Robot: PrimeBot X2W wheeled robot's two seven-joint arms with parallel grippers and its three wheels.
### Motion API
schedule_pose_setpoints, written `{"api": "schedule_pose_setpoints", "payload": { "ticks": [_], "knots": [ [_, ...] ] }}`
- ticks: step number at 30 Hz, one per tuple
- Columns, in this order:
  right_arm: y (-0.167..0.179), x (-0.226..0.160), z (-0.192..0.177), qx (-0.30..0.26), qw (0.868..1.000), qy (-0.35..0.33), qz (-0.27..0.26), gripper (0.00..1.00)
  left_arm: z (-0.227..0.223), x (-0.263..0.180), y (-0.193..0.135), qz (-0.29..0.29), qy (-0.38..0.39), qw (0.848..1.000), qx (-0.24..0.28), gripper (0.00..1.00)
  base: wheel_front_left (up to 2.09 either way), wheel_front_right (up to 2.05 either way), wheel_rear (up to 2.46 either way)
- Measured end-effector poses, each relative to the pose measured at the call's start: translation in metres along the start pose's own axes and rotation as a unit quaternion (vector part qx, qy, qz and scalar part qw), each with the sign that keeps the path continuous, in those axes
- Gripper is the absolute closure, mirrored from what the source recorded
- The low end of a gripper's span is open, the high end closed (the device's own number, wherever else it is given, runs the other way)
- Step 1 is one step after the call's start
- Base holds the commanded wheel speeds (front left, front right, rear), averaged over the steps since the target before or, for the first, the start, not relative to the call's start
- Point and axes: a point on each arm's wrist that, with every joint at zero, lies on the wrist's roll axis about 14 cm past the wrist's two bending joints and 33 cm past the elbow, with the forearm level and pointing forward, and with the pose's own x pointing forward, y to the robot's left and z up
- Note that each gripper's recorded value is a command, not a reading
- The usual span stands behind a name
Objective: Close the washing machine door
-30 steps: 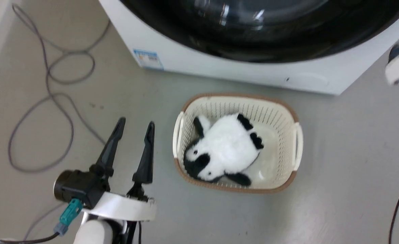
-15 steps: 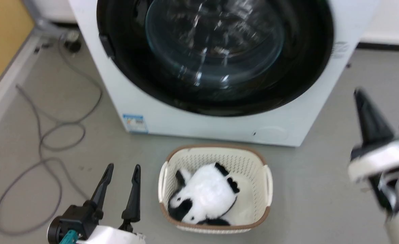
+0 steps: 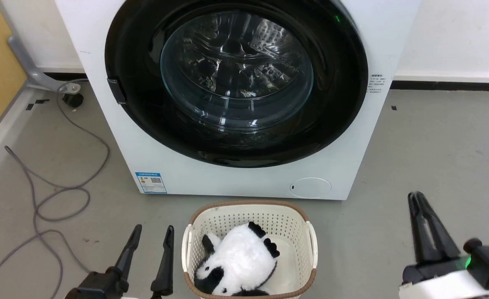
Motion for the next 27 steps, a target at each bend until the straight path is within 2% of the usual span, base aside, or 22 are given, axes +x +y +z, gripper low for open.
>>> {"api": "schedule_pose_setpoints", "payload": {
  "ticks": [6, 20, 21, 27],
  "knots": [
    [0.004, -0.011, -0.006, -0.001, 1.0, 0.013, 0.0, 0.0, -0.003, -0.003, 0.0, 0.003, 0.005, 1.0, -0.011, 0.0, 0.0, 0.0, 0.0],
    [0.011, -0.009, -0.008, -0.001, 1.0, 0.014, 0.008, 0.0, -0.004, -0.004, 0.008, 0.02, 0.005, 1.0, -0.014, 0.0, 0.0, 0.0, 0.0],
    [0.012, -0.008, -0.009, -0.003, 1.0, 0.014, 0.011, 1.0, -0.004, -0.004, 0.008, 0.021, 0.005, 1.0, -0.014, 1.0, 0.0, 0.0, 0.0],
    [0.012, -0.008, -0.009, -0.003, 1.0, 0.015, 0.01, 1.0, -0.005, -0.004, 0.008, 0.021, 0.007, 1.0, -0.014, 1.0, 0.0, 0.0, 0.0]
  ]
}}
